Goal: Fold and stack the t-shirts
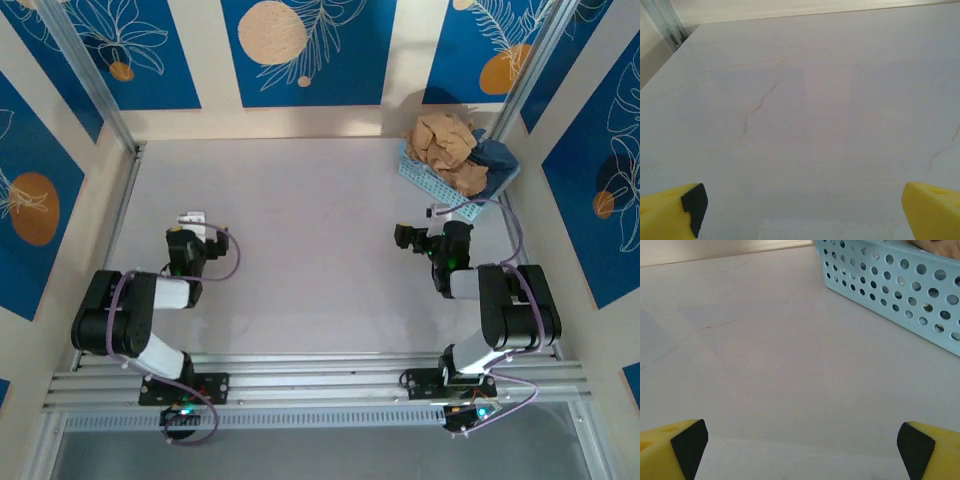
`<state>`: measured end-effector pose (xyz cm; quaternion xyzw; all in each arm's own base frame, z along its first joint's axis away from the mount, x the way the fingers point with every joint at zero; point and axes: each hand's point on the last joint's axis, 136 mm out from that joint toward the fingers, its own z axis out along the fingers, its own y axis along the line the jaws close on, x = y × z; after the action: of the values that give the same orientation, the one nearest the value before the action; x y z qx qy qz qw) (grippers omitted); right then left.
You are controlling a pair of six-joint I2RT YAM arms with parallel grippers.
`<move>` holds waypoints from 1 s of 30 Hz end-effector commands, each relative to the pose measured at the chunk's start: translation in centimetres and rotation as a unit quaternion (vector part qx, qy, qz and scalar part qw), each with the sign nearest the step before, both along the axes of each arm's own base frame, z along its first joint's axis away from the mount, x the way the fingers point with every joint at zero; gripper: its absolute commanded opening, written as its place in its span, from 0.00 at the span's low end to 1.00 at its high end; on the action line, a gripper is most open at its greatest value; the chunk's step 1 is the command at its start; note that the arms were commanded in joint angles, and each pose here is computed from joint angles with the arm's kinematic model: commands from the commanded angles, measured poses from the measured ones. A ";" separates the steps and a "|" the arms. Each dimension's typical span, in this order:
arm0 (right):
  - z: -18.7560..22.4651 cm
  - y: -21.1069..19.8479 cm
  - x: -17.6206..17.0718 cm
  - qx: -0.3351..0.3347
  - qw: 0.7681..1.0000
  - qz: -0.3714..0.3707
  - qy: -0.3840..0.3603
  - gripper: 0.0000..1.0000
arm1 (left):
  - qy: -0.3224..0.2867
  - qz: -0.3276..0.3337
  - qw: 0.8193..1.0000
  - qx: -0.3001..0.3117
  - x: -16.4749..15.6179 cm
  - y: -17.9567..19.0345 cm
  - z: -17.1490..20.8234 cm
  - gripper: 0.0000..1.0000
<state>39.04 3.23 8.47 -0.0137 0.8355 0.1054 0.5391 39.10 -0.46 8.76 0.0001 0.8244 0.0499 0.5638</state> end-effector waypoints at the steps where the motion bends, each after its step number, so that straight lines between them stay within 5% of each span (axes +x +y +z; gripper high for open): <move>1: 1.0 0.0 0.6 -0.007 1.000 0.008 -0.017 0.99 | -0.003 -0.011 1.000 0.001 0.2 -0.3 0.2 1.00; 24: 1.0 0.0 0.5 -0.008 1.000 0.008 -0.018 0.99 | -0.003 -0.011 1.000 0.000 0.2 -0.3 0.2 1.00; 28: 5.6 -1.2 1.2 -0.057 0.995 -0.082 0.006 0.99 | 0.002 -0.006 1.000 0.022 0.1 -0.7 3.1 1.00; 30: 9.5 -2.4 1.8 0.017 0.987 -0.153 0.044 0.99 | -0.016 0.004 1.000 0.022 0.0 -0.8 6.4 1.00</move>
<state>39.99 3.01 11.14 0.0244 0.8589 0.0635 0.5075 38.50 -0.91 9.96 0.0090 0.8358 0.0564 0.5461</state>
